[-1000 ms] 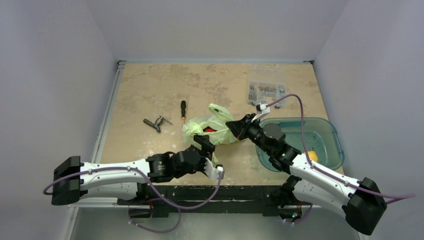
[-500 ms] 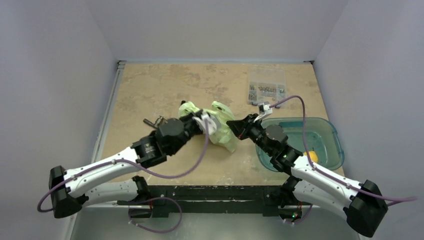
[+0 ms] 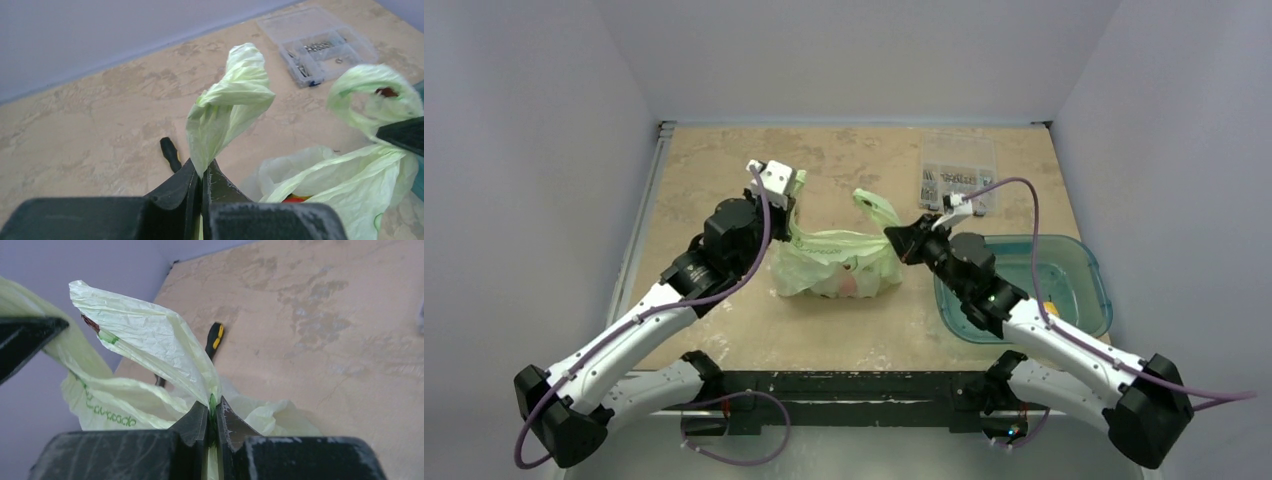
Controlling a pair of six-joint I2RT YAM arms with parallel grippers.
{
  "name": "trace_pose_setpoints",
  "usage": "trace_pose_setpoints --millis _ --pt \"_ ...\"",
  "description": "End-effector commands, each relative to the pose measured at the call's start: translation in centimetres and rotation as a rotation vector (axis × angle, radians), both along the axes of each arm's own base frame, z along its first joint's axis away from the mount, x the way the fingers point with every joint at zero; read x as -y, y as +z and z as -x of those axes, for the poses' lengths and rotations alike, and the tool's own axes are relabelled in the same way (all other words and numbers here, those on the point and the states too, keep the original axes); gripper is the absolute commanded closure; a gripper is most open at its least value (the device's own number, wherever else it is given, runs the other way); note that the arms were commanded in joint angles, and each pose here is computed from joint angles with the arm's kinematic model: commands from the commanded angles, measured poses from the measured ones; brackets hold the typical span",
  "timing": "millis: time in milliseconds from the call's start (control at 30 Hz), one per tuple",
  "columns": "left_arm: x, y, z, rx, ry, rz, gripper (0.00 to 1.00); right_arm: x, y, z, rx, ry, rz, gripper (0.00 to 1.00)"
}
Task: Take the fake fruits out of the plastic bag
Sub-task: Adjust the plastic bag at the center of the board.
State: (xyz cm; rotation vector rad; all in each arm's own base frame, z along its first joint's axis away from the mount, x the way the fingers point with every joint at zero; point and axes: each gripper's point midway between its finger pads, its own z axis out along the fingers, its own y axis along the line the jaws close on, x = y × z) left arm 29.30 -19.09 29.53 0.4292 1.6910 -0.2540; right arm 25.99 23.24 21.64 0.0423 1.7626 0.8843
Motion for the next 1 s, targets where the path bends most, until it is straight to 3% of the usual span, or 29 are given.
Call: trace_pose_setpoints --millis 0,133,300,400,500,633,733,967 --pt "-2.7 2.5 -2.4 -0.056 0.15 0.225 1.0 0.5 5.5 -5.5 0.078 -0.082 0.081 1.0" --pt "-2.1 4.0 -4.1 -0.257 0.179 0.305 1.0 0.1 11.0 -10.6 0.112 -0.121 0.168 1.0" --pt "-0.6 8.3 -5.2 -0.245 0.113 0.334 1.0 -0.2 14.1 -13.2 0.116 -0.117 0.224 1.0" --pt "-0.1 8.0 -4.7 -0.239 0.071 0.337 1.0 0.1 12.3 -12.2 0.087 -0.106 0.221 1.0" --pt "0.1 4.0 -3.8 -0.296 0.053 0.324 1.0 1.3 7.1 -10.0 -0.003 -0.109 0.22 0.99" --pt "-0.3 -2.2 -2.6 -0.395 0.062 0.264 1.0 1.7 -0.1 -5.6 -0.132 -0.023 0.192 0.84" --pt "-0.6 -3.0 -2.2 -0.418 0.094 0.23 1.0 2.3 -2.5 -2.7 -0.186 0.031 0.2 0.68" --pt "0.4 -2.1 -1.7 -0.404 0.029 0.254 1.0 3.3 2.7 0.3 -0.102 0.084 0.293 0.28"
